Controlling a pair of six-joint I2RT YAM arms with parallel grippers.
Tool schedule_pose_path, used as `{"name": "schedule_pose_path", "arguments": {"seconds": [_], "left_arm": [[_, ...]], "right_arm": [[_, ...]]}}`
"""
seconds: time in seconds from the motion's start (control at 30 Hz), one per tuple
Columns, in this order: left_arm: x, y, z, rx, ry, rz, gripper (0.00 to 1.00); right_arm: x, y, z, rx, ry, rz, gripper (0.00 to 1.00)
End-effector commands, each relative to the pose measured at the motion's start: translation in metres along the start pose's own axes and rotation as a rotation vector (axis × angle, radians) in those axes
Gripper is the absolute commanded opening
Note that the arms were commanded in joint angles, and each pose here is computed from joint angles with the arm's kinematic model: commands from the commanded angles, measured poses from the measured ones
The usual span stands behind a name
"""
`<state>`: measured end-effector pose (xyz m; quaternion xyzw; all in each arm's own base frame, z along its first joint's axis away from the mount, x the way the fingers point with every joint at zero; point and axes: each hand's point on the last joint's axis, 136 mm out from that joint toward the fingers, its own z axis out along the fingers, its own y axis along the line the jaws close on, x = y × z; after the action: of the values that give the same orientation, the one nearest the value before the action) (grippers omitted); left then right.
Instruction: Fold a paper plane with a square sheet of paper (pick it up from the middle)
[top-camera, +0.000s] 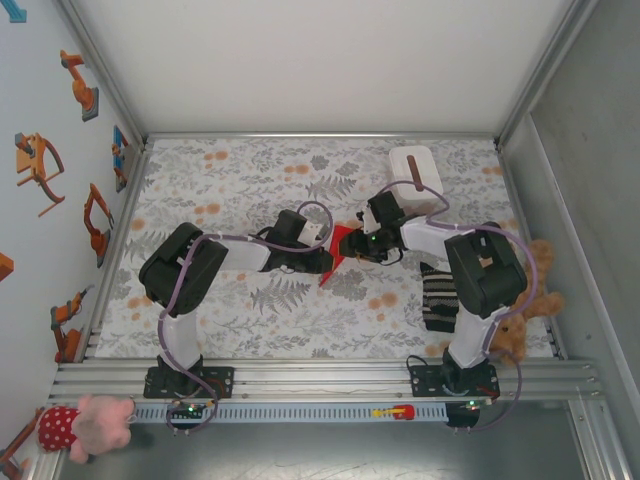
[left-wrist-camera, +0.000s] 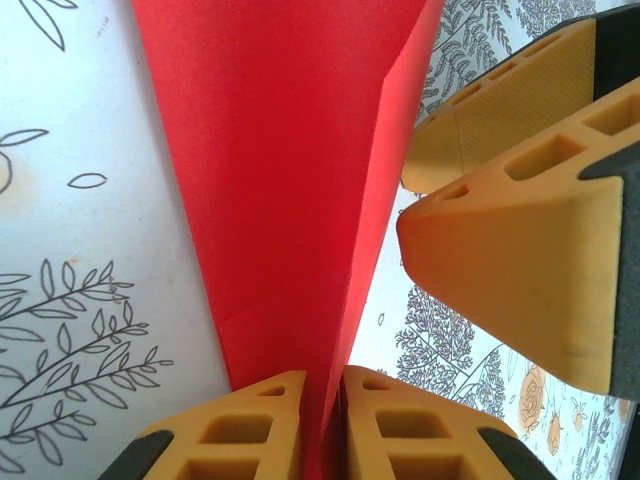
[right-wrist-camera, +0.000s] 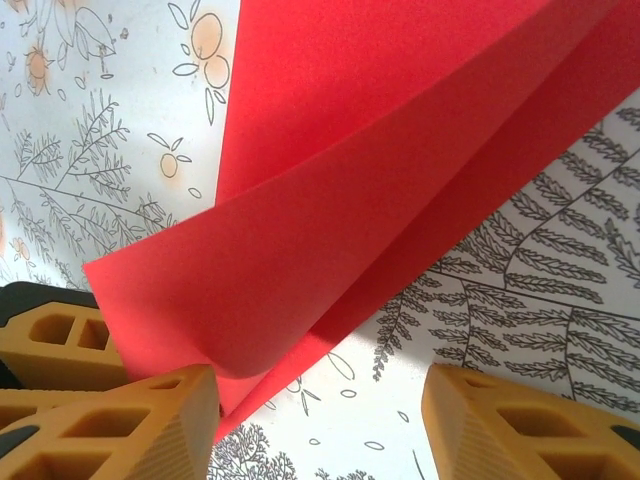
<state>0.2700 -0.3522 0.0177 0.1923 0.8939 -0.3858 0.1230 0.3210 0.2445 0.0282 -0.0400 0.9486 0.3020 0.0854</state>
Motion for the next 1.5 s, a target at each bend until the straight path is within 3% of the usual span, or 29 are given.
{"name": "schedule_pose_path", "arguments": {"seconds": [0.0,0.5,0.8,1.47], "left_arm": [[0.032,0.023,0.017,-0.063,0.104,-0.059,0.17],[0.017,0.008,0.007,-0.043,0.067,-0.057,0.22],[0.005,-0.012,-0.012,-0.007,0.012,-0.076,0.28],[0.008,-0.011,-0.017,-0.024,0.01,-0.135,0.23]], "right_arm": [[0.007,-0.022,0.021,0.089,0.034,0.03,0.57],[0.029,-0.068,0.042,0.4,0.087,0.171,0.57],[0.031,-0.071,0.043,0.42,0.096,0.177,0.56],[0.033,-0.065,0.043,0.381,0.098,0.18,0.56]]}}
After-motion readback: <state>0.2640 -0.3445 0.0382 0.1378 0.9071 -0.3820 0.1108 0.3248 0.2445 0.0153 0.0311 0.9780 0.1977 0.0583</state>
